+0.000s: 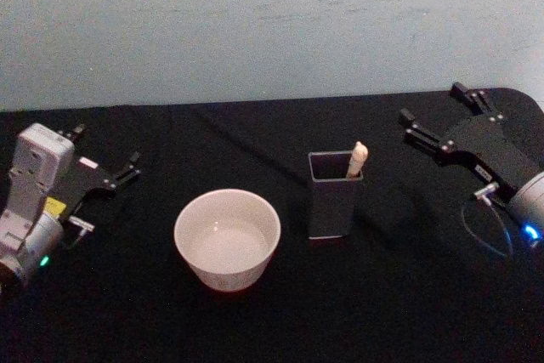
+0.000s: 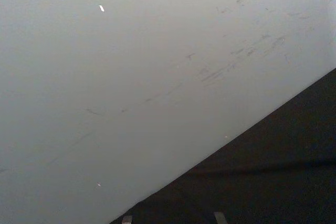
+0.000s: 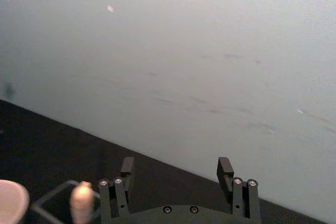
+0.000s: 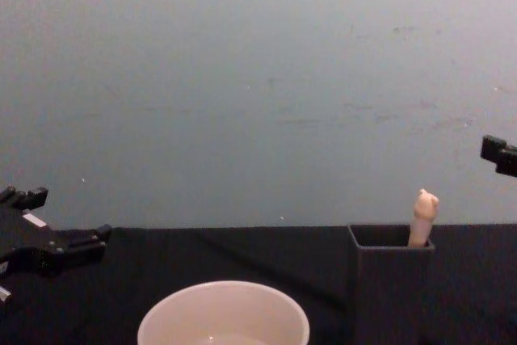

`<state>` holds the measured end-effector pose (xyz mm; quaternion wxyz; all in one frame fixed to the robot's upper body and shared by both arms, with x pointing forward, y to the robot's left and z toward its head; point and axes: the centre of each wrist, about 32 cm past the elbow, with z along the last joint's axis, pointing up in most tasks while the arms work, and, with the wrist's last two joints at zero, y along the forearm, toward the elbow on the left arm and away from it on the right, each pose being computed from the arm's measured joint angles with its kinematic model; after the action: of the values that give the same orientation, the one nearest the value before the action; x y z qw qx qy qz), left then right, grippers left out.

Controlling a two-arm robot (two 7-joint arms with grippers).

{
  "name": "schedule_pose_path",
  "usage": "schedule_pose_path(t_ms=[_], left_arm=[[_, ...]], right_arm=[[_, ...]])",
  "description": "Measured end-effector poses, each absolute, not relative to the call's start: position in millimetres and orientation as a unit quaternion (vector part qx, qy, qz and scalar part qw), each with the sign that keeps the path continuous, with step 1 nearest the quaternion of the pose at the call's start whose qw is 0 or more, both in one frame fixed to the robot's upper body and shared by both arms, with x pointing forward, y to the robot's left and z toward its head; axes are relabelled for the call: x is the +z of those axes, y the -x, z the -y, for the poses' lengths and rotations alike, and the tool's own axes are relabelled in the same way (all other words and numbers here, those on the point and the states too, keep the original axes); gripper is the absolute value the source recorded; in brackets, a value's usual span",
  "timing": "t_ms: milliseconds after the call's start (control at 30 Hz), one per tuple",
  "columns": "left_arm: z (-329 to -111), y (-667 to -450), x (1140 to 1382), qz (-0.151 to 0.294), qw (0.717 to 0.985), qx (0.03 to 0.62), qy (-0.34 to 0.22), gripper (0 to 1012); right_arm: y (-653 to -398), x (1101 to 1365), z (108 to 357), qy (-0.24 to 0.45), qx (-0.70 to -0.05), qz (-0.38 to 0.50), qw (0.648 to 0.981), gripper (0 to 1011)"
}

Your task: Pick up the stirring spoon with one hand, stir inside the cup, then place it back in its original position.

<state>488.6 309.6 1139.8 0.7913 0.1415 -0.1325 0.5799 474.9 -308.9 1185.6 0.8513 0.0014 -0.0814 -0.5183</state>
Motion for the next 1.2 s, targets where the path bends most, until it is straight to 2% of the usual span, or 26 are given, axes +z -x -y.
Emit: schedule_pose_path(t_ms=[300,567,1200], left_arm=[[-310,-489,1140,0.132,0.791,0.580,-0.141,1001],[-310,-489,1140,0.132,0.791,0.580,-0.141,1001],[-310,-489,1140,0.132,0.791,0.580,-0.141,1001]], right_arm=[[-458,1184,296,-0.009,-0.463,0.077,0.883,1002],[-453,1176,286,0.006,-0.442,0.071,0.894,1002],[-468,1163,264,0.032,-0.446,0.048,0.893,1002]])
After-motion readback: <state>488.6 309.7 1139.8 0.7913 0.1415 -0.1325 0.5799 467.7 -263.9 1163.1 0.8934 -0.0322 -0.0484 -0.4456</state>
